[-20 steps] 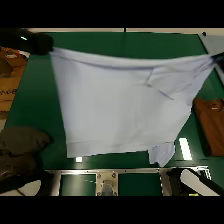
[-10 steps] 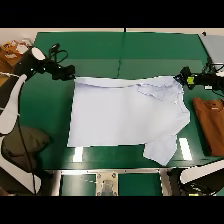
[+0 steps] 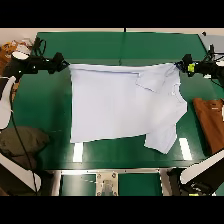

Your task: Fold the shirts.

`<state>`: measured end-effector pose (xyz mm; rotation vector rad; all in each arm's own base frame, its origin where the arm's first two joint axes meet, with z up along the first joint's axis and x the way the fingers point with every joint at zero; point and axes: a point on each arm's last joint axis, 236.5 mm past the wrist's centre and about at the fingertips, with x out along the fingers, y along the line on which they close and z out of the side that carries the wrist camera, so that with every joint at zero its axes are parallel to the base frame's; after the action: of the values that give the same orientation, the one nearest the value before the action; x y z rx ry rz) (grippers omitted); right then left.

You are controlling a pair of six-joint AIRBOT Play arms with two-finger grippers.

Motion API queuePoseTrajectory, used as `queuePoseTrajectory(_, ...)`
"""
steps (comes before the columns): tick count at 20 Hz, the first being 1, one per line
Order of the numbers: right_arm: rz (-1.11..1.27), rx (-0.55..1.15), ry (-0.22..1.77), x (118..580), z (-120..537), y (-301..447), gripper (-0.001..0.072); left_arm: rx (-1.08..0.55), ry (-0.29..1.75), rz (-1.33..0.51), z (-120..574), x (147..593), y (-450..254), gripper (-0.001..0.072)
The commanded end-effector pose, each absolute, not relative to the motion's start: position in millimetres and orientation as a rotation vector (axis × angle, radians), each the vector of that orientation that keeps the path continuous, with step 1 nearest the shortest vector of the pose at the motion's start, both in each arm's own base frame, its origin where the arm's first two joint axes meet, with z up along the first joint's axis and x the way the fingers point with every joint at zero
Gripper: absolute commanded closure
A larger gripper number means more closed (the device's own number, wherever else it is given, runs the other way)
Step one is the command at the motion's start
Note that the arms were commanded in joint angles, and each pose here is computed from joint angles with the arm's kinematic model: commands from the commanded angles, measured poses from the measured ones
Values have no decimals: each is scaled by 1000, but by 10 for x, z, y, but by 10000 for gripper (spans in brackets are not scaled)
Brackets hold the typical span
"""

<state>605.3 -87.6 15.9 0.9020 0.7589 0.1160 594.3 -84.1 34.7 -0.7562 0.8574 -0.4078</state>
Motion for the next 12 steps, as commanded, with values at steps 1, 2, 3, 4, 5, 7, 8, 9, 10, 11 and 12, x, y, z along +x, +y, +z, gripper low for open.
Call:
queuePoseTrajectory(1, 122, 904, 732, 6132, 234, -846, 696, -770, 790, -440, 480, 6025, -842, 689)
queuePoseTrajectory(2, 122, 893, 746, 6109, 208, -848, 696, -751, 811, -449, 438, 5983, -856, 688)
queuePoseTrajectory(3, 122, 875, 776, 6046, 153, -875, 696, -722, 847, -461, 373, 5911, -875, 688)
queuePoseTrajectory(4, 124, 853, 819, 5951, 80, -906, 695, -697, 891, -483, 312, 5818, -916, 688)
queuePoseTrajectory(5, 129, 835, 877, 5816, -4, -950, 696, -665, 945, -507, 236, 5697, -949, 688)
queuePoseTrajectory(7, 152, 829, 982, 5541, -116, -1014, 696, -623, 1045, -526, 101, 5491, -967, 688)
queuePoseTrajectory(8, 167, 833, 1034, 5395, -151, -1040, 696, -608, 1094, -526, 35, 5396, -961, 687)
queuePoseTrajectory(9, 170, 824, 1085, 5255, -204, -1084, 696, -592, 1148, -528, -38, 5282, -958, 688)
queuePoseTrajectory(10, 160, 806, 1128, 5140, -267, -1146, 696, -592, 1196, -530, -109, 5179, -964, 688)
queuePoseTrajectory(11, 141, 779, 1170, 5036, -347, -1210, 696, -591, 1235, -532, -200, 5086, -976, 688)
queuePoseTrajectory(12, 128, 759, 1203, 4960, -416, -1241, 696, -603, 1266, -527, -305, 5008, -995, 687)
